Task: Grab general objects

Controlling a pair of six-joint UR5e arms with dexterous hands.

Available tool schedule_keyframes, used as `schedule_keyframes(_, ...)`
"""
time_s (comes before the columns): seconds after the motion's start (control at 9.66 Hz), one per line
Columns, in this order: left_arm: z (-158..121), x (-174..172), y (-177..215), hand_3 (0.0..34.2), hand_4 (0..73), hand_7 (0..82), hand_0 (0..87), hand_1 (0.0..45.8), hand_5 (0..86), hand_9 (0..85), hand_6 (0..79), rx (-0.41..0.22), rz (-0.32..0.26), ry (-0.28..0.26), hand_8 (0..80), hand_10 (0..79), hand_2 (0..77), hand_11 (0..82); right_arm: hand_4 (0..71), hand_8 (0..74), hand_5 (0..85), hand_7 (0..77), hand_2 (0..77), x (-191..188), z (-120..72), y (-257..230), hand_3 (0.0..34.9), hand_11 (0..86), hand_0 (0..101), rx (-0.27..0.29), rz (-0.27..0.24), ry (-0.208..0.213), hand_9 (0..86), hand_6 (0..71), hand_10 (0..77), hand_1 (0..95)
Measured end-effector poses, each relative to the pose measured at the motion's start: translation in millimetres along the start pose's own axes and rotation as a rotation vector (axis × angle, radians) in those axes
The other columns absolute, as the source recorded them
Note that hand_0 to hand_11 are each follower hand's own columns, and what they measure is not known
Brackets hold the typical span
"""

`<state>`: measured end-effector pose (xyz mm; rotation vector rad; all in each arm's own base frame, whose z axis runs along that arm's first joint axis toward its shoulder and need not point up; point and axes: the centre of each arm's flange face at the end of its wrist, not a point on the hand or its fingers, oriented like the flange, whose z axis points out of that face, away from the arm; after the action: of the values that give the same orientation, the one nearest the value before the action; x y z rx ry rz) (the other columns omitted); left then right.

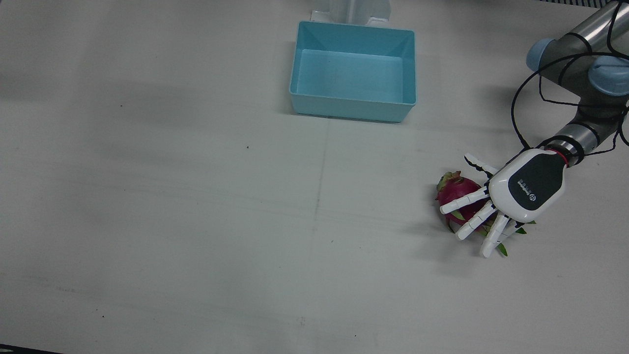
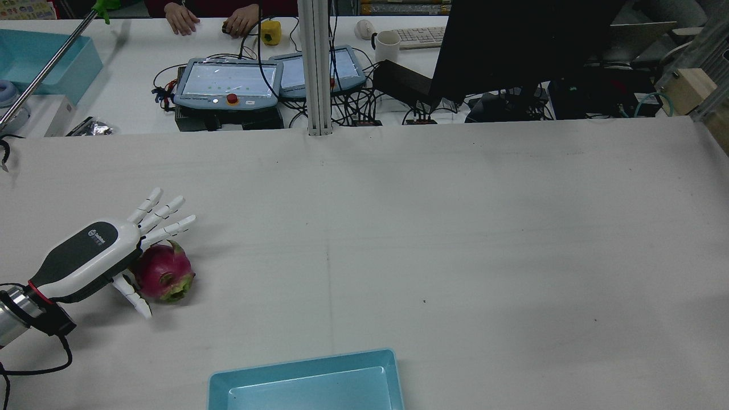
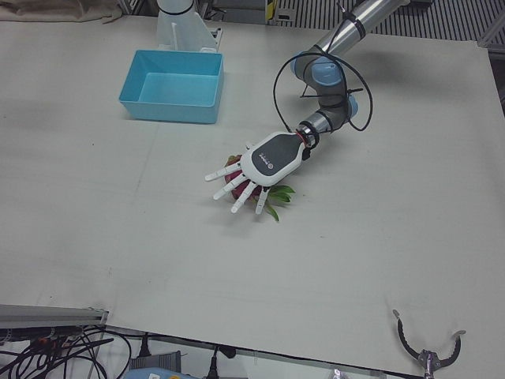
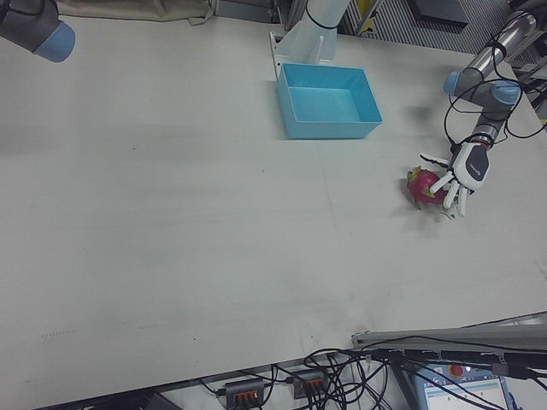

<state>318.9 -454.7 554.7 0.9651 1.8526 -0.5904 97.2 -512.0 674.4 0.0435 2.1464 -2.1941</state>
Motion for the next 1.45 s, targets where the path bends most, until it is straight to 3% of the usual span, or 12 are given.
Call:
schedule_keyframes(0.21, 3, -8, 2, 30.0, 0.0, 4.4, 41.6, 0.0, 2.2, 1.1, 1.1, -0.002, 0.003, -0.009, 2.7, 64.9, 1.1, 0.5, 0.0, 0.0, 0.0, 0.0, 1.6, 0, 0.0, 0, 0.0, 0.5, 0, 0.000, 0.000, 0.000, 1.1, 0.0, 0.0, 6.0)
schedule_keyframes(1.45, 13, -6, 26, 30.0, 0.0, 4.4, 41.6, 0.0, 2.2, 1.1, 1.1, -0.034, -0.016, 0.013, 3.8, 64.4, 1.1, 0.5, 0.0, 0.0, 0.0, 0.0, 1.6, -1, 0.0, 1, 0.0, 1.1, 0, -0.002, 0.000, -0.001, 1.1, 0.0, 0.0, 6.0)
